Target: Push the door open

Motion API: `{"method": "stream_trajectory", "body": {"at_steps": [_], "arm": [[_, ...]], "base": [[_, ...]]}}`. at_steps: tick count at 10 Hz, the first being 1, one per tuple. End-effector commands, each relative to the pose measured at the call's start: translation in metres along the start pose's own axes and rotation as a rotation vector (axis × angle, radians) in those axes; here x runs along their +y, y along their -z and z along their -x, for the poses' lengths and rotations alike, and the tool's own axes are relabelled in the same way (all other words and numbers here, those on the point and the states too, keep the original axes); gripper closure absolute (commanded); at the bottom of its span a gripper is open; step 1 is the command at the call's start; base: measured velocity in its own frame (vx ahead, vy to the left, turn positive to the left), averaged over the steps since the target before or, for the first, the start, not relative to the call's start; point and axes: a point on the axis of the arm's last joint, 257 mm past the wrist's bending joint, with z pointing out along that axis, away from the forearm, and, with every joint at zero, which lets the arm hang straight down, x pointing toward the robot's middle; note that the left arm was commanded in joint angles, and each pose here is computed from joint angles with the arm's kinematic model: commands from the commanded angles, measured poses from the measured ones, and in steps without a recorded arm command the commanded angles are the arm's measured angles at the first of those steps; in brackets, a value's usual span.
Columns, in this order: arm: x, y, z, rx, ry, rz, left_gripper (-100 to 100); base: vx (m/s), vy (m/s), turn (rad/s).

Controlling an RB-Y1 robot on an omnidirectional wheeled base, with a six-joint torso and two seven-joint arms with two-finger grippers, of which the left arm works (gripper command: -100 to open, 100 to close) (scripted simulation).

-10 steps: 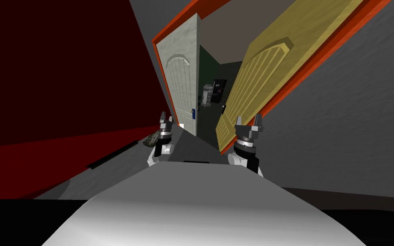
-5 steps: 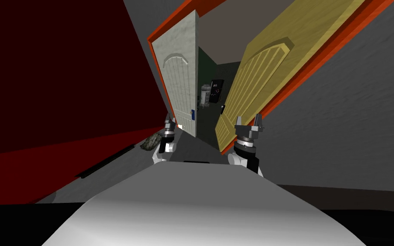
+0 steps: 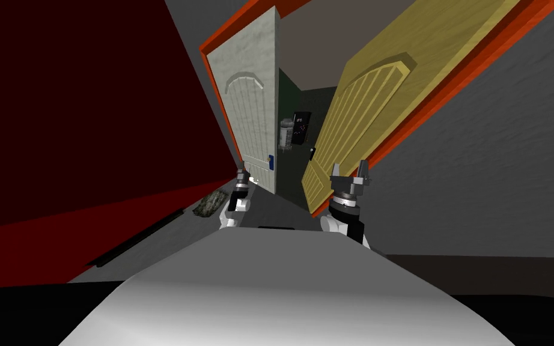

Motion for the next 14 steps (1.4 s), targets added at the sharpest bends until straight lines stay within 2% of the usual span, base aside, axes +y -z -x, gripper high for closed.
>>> {"method": "stream_trajectory", "body": {"at_steps": [1, 3, 4, 7, 8, 10, 11, 14], "arm": [[0.01, -0.0005, -0.001, 0.003, 0.0, 0.016, -100], [0.026, -0.0059, -0.008, 0.012, 0.007, 0.041, -100], [0.032, -0.0037, -0.008, 0.012, 0.007, 0.053, -100], [0.059, -0.0093, -0.018, 0.027, 0.015, 0.101, -100], [0.063, -0.0076, -0.018, 0.026, 0.014, 0.11, -100], [0.081, -0.0104, -0.026, 0.036, 0.02, 0.143, -100], [0.083, -0.0095, -0.026, 0.036, 0.02, 0.147, -100], [0.112, -0.0114, -0.038, 0.052, 0.027, 0.203, -100]], "base": [[0.046, 0.064, -0.042], [0.056, 0.068, -0.091], [0.038, 0.068, -0.044], [0.061, 0.092, -0.102], [0.046, 0.079, -0.043], [0.051, 0.08, -0.093], [0.038, 0.073, -0.043], [0.043, 0.088, -0.091]]}}
